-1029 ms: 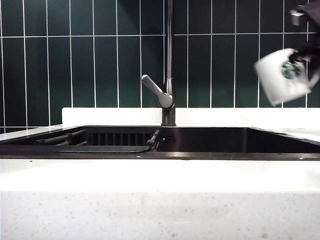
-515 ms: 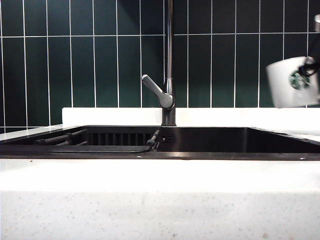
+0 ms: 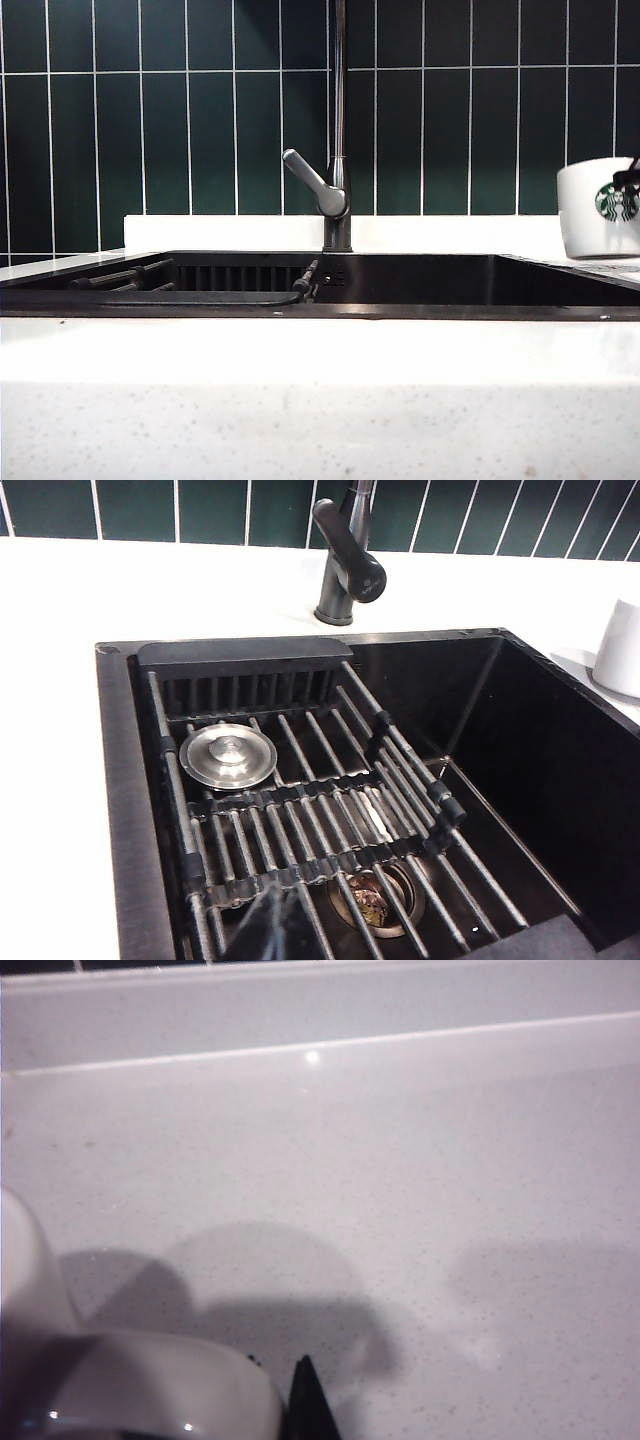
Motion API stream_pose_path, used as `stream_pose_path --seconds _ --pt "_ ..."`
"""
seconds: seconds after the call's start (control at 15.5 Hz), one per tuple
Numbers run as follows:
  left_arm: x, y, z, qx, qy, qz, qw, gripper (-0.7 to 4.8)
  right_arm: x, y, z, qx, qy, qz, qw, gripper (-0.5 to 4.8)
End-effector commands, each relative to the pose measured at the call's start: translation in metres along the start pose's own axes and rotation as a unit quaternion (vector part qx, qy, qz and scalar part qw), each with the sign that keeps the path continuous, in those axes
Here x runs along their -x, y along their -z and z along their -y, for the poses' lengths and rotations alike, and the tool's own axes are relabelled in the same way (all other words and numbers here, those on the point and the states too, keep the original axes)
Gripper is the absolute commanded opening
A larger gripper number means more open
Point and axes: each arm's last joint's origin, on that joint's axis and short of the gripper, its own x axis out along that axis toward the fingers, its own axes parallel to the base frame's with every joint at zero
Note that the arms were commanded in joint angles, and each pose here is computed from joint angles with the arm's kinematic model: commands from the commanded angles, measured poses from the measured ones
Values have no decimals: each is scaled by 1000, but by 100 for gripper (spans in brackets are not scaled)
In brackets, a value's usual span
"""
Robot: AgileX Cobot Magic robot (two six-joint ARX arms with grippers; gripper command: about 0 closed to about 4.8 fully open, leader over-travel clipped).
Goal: Pick up the mug next to the sink, go to the faucet to get some water, pour the water into the sink, and finally put the mug back to its place.
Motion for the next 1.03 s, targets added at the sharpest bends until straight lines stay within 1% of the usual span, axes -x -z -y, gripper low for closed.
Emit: stream_pose_path --seconds 0.06,0.13,0.32,0.39,0.45,0.51,0.71,0.84,1.03 --pt "0 -2 0 -1 1 8 1000 -6 -1 -9 -1 -20 -13 42 999 11" --pt "0 -2 0 -1 1 8 1000 -6 -3 -8 -2 -20 -25 43 999 11" --pt "0 -2 0 -1 1 7 1000 -6 -5 -3 -2 -18 -24 31 999 14" --pt "0 -2 0 -1 1 7 1000 -6 -5 -3 -2 -17 -24 30 999 43" --pt "0 -2 0 -1 2 7 1000 -6 -5 -3 -2 -17 -23 28 999 127" --pt "0 -2 0 -1 2 7 1000 -6 -5 -2 -2 -16 -23 22 999 156" --pt "0 -1 0 0 3 4 1000 -6 -5 1 -2 -12 -22 4 1000 160" --pt "0 1 0 4 2 -8 1000 -6 -1 2 -1 -7 -21 -19 1000 160" --pt "0 1 0 4 2 -8 1000 -6 9 -7 1 0 -21 -18 1000 160"
